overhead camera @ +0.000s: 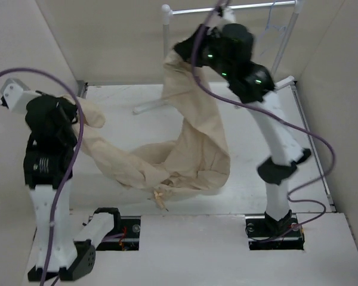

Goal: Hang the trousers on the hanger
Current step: Flatten out the trousers at the center of the board.

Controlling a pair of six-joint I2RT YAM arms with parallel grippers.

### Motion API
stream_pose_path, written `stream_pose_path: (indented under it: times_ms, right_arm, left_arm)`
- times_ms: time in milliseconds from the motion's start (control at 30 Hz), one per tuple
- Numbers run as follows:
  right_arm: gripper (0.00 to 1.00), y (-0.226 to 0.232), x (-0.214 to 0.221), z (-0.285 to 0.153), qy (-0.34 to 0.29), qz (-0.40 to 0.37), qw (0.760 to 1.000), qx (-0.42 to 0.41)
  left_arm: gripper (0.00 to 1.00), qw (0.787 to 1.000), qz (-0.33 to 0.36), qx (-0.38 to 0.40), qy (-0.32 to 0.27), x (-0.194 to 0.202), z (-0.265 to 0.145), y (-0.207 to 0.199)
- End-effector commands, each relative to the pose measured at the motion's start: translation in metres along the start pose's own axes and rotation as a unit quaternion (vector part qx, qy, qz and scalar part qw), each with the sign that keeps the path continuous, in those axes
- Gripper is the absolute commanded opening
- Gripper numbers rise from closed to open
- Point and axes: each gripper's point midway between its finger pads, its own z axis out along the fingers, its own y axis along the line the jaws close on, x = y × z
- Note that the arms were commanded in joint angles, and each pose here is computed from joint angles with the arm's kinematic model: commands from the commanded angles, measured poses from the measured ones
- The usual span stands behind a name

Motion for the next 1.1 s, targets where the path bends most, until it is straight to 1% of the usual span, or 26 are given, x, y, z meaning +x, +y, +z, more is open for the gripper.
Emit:
stream_pose_path:
  times_ms: [0, 67, 100, 167, 200, 267, 300, 333, 367, 400, 500, 567, 600, 633, 733, 800, 833, 900, 1000, 1033, 1067]
  right_arm:
    - [0.32, -0.022, 0.074, 0.060, 0.089, 0.019, 0.996, 0.011]
    - [0.62, -0.031, 0.083, 0.059, 0.100, 0.027, 0.994, 0.032]
    - [0.70, -0.035, 0.085, 0.053, 0.105, 0.014, 0.994, 0.039]
    - [0.75, -0.044, 0.096, 0.039, 0.133, -0.029, 0.989, 0.060]
    - [0.76, -0.049, 0.101, 0.029, 0.146, -0.047, 0.985, 0.077]
    - [0.77, -0.060, 0.110, 0.008, 0.172, -0.083, 0.975, 0.114]
    - [0.76, -0.065, 0.111, -0.003, 0.179, -0.093, 0.970, 0.133]
    - [0.74, -0.064, 0.109, -0.013, 0.179, -0.094, 0.969, 0.145]
    - [0.70, -0.059, 0.106, -0.021, 0.172, -0.095, 0.969, 0.149]
    - [0.64, -0.054, 0.101, -0.027, 0.165, -0.099, 0.970, 0.150]
    - [0.30, -0.047, 0.097, -0.052, 0.159, -0.107, 0.967, 0.169]
    - [0.12, -0.051, 0.100, -0.072, 0.166, -0.121, 0.958, 0.198]
    - [0.07, -0.052, 0.098, -0.084, 0.164, -0.124, 0.955, 0.213]
    - [0.05, -0.050, 0.095, -0.096, 0.159, -0.133, 0.952, 0.224]
    - [0.04, -0.061, 0.065, -0.140, 0.121, -0.169, 0.938, 0.278]
    - [0.06, -0.072, 0.051, -0.175, 0.104, -0.172, 0.930, 0.307]
    - [0.07, -0.076, 0.051, -0.189, 0.101, -0.166, 0.932, 0.307]
    - [0.15, -0.078, 0.070, -0.205, 0.107, -0.144, 0.945, 0.272]
    - [0.32, -0.074, 0.130, -0.208, 0.148, -0.077, 0.970, 0.178]
    - [0.37, -0.078, 0.147, -0.207, 0.160, -0.047, 0.972, 0.163]
    - [0.41, -0.086, 0.162, -0.208, 0.172, -0.022, 0.972, 0.159]
  left_arm:
    - [0.11, 0.987, 0.065, -0.143, 0.020, 0.026, 0.064, 0.051]
    - [0.32, 0.979, 0.087, -0.171, 0.072, 0.043, 0.082, 0.064]
    - [0.41, 0.977, 0.092, -0.173, 0.083, 0.047, 0.082, 0.065]
    - [0.57, 0.978, 0.105, -0.154, 0.090, 0.057, 0.075, 0.057]
    - [0.62, 0.980, 0.111, -0.135, 0.095, 0.065, 0.069, 0.050]
    - [0.62, 0.979, 0.130, -0.103, 0.117, 0.087, 0.055, 0.039]
    - [0.62, 0.977, 0.140, -0.086, 0.134, 0.103, 0.046, 0.032]
    - [0.62, 0.975, 0.148, -0.066, 0.154, 0.121, 0.037, 0.025]
    - [0.62, 0.972, 0.150, -0.048, 0.177, 0.143, 0.028, 0.017]
    - [0.62, 0.967, 0.149, -0.026, 0.203, 0.168, 0.019, 0.008]
    - [0.62, 0.946, 0.149, 0.018, 0.288, 0.249, -0.001, -0.017]
    - [0.62, 0.934, 0.135, 0.046, 0.326, 0.291, -0.005, -0.036]
    - [0.62, 0.933, 0.129, 0.057, 0.331, 0.306, 0.000, -0.044]
    - [0.62, 0.932, 0.118, 0.066, 0.337, 0.320, 0.005, -0.052]
    - [0.61, 0.926, 0.098, 0.073, 0.357, 0.355, 0.033, -0.065]
    - [0.61, 0.920, 0.100, 0.072, 0.373, 0.378, 0.052, -0.070]
    - [0.60, 0.918, 0.106, 0.064, 0.376, 0.387, 0.065, -0.069]
    - [0.59, 0.915, 0.132, 0.045, 0.379, 0.409, 0.093, -0.061]
    - [0.58, 0.908, 0.175, 0.017, 0.380, 0.438, 0.130, -0.047]
    - [0.57, 0.905, 0.190, 0.011, 0.381, 0.445, 0.138, -0.043]
    - [0.57, 0.902, 0.201, 0.008, 0.381, 0.452, 0.145, -0.042]
